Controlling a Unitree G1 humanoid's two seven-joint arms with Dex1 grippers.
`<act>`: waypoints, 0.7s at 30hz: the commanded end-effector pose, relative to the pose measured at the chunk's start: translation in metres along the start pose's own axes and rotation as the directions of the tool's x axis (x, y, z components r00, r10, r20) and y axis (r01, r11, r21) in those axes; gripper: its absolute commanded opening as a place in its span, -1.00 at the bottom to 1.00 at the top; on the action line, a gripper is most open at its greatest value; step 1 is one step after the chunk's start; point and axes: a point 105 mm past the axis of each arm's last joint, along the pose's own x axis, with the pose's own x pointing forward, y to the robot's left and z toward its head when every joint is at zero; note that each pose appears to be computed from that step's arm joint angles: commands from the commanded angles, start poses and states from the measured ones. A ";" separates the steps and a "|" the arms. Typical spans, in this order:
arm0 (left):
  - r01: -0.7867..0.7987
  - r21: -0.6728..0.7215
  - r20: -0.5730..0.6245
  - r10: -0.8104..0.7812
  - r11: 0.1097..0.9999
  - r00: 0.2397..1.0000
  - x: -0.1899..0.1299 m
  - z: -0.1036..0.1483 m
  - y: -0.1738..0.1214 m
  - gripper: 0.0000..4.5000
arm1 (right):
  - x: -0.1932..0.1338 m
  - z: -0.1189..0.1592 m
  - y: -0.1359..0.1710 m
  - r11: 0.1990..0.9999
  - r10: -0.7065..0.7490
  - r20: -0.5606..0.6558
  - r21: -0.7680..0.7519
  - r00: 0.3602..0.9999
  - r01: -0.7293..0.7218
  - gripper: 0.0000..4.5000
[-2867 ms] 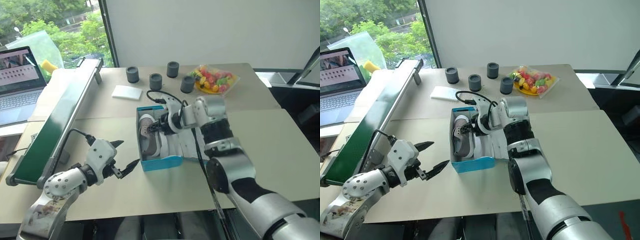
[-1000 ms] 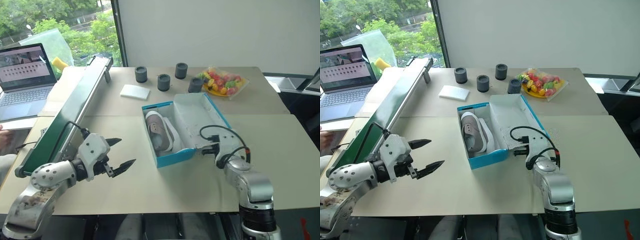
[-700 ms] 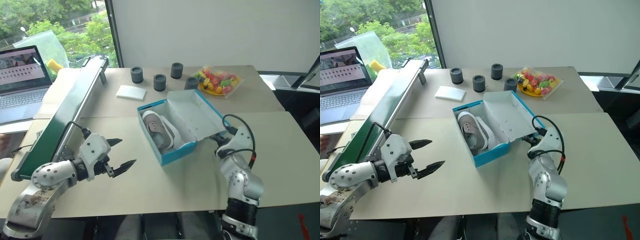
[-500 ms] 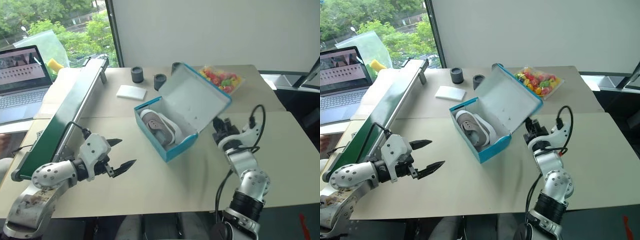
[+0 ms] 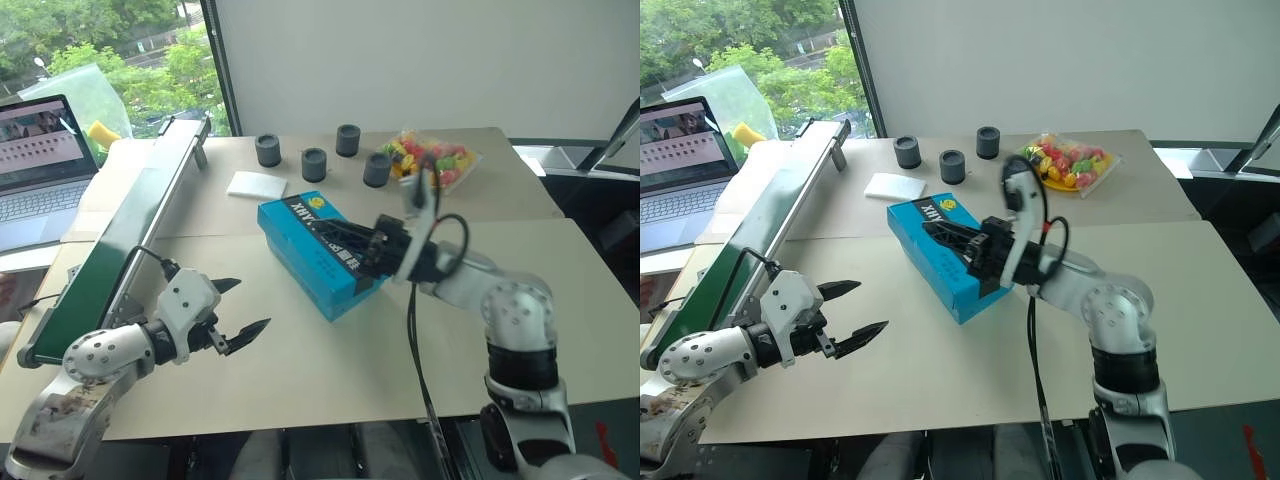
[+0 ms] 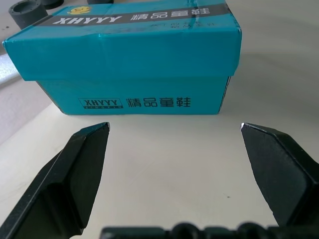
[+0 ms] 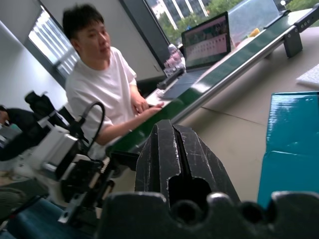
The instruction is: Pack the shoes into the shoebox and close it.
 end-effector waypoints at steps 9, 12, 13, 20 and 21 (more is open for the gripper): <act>-0.056 0.015 0.021 0.055 0.998 0.998 -0.007 0.008 -0.006 1.00 | 0.046 -0.101 -0.055 0.946 -0.185 -0.388 -0.319 0.903 0.057 -0.99; -0.077 0.012 0.019 0.077 0.997 0.997 -0.010 0.008 -0.006 1.00 | 0.035 -0.126 -0.052 0.948 -0.156 -0.466 -0.319 0.871 -0.001 -0.99; -0.085 0.009 0.019 0.084 0.996 0.996 -0.011 0.008 -0.005 1.00 | 0.034 -0.128 -0.050 0.951 -0.148 -0.464 -0.310 0.873 -0.004 -0.99; -0.177 -0.044 0.070 0.180 0.983 0.981 -0.012 0.014 0.005 1.00 | 0.043 -0.104 -0.053 0.973 -0.156 -0.353 -0.217 0.922 0.081 -0.99; -0.197 -0.057 0.081 0.201 0.979 0.976 -0.011 0.016 0.008 1.00 | 0.044 -0.092 -0.055 0.975 -0.163 -0.311 -0.195 0.936 0.105 -0.99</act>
